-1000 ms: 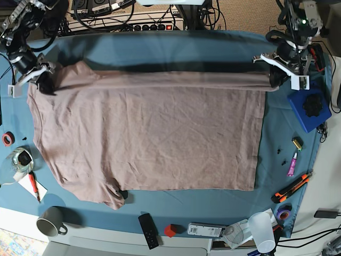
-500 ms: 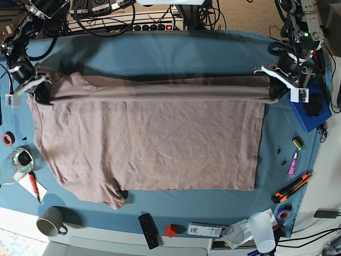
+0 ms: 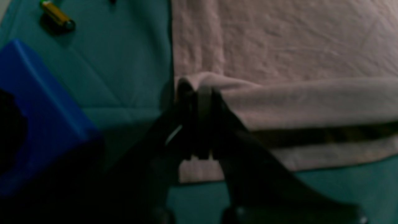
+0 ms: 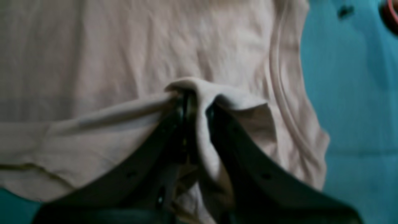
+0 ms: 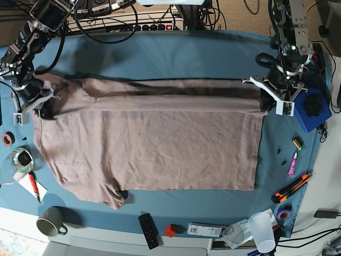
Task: Fold the T-shirt properly
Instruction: 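Lay the held shoulder edge down across the shirt body with both grippers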
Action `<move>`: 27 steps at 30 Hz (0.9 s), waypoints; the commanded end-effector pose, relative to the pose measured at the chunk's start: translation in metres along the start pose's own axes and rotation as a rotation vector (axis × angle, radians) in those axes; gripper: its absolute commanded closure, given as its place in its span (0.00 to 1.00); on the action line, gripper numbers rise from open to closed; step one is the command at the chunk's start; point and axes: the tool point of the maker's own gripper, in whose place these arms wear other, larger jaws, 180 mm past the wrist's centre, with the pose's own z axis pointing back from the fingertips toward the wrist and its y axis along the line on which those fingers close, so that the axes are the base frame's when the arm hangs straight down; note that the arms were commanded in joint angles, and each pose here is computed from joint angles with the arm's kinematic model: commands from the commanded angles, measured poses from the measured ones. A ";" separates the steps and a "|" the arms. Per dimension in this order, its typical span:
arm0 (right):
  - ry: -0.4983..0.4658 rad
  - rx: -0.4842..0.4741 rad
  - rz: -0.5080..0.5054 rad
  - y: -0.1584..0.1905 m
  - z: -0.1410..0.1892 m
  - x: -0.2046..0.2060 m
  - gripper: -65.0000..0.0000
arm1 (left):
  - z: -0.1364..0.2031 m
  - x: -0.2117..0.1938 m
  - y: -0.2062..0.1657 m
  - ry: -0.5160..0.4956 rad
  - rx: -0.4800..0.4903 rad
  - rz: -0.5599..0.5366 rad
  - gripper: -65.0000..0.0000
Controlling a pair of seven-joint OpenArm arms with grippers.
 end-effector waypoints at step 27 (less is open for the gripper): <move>-0.061 0.047 -0.124 -0.023 -0.049 0.040 1.00 | -0.047 0.037 0.017 -0.059 0.009 0.031 1.00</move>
